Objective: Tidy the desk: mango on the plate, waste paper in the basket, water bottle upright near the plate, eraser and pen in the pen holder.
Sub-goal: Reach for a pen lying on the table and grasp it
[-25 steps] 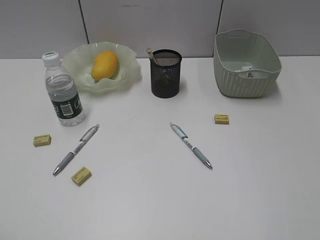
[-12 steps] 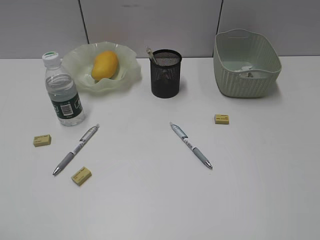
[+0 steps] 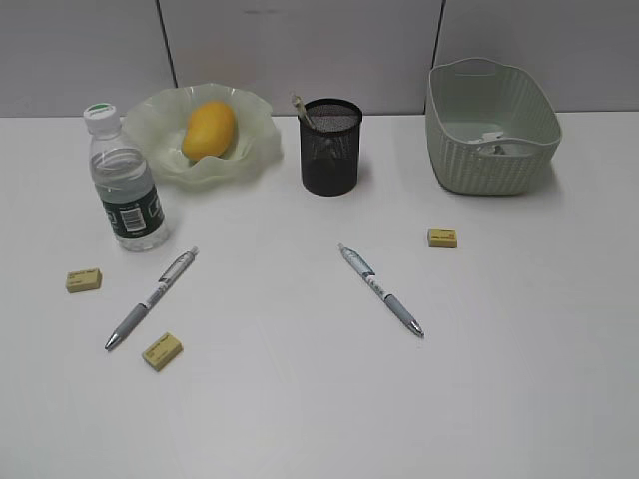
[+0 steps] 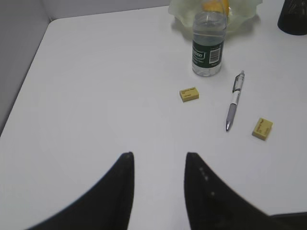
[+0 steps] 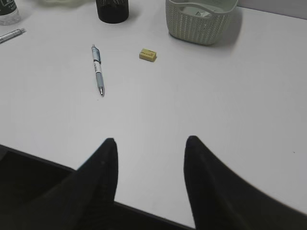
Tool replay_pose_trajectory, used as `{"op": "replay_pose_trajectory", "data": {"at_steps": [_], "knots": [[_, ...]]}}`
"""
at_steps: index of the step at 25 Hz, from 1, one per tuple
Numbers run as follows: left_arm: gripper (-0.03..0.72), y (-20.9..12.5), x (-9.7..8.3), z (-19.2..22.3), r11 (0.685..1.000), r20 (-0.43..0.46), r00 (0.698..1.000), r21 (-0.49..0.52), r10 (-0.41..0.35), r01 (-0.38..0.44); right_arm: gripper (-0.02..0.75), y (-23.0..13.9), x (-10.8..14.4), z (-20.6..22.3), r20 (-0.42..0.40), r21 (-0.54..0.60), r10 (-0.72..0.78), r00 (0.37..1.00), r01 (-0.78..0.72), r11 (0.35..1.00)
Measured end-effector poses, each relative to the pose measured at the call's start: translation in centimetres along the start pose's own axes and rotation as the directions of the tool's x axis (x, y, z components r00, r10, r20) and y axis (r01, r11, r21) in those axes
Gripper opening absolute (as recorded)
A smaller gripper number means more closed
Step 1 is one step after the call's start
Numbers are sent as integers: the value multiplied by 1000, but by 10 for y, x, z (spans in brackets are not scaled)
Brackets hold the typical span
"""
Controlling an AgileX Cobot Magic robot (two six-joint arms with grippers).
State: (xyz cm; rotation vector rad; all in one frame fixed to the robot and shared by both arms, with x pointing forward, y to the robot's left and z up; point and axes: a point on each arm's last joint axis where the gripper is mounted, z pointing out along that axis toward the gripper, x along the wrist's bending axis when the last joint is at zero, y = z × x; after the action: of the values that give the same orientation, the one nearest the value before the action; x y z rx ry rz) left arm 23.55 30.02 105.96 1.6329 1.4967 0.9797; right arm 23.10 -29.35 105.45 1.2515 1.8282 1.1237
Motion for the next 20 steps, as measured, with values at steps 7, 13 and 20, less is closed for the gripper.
{"op": "replay_pose_trajectory", "data": {"at_steps": [7, 13, 20], "knots": [[269, 0, 0, 0, 1000, 0, 1000, 0, 0, 0, 364, 1, 1, 1, 158, 1, 74, 985, -75, 997], [267, 0, 0, 0, 1000, 0, 1000, 0, 0, 0, 364, 1, 1, 2, 223, -2, 104, 969, -106, 994], [267, 0, 0, 0, 1000, 3, 1000, 0, -1, 1, 363, 1, 1, 2, 226, -2, 105, 968, -107, 994]]}}
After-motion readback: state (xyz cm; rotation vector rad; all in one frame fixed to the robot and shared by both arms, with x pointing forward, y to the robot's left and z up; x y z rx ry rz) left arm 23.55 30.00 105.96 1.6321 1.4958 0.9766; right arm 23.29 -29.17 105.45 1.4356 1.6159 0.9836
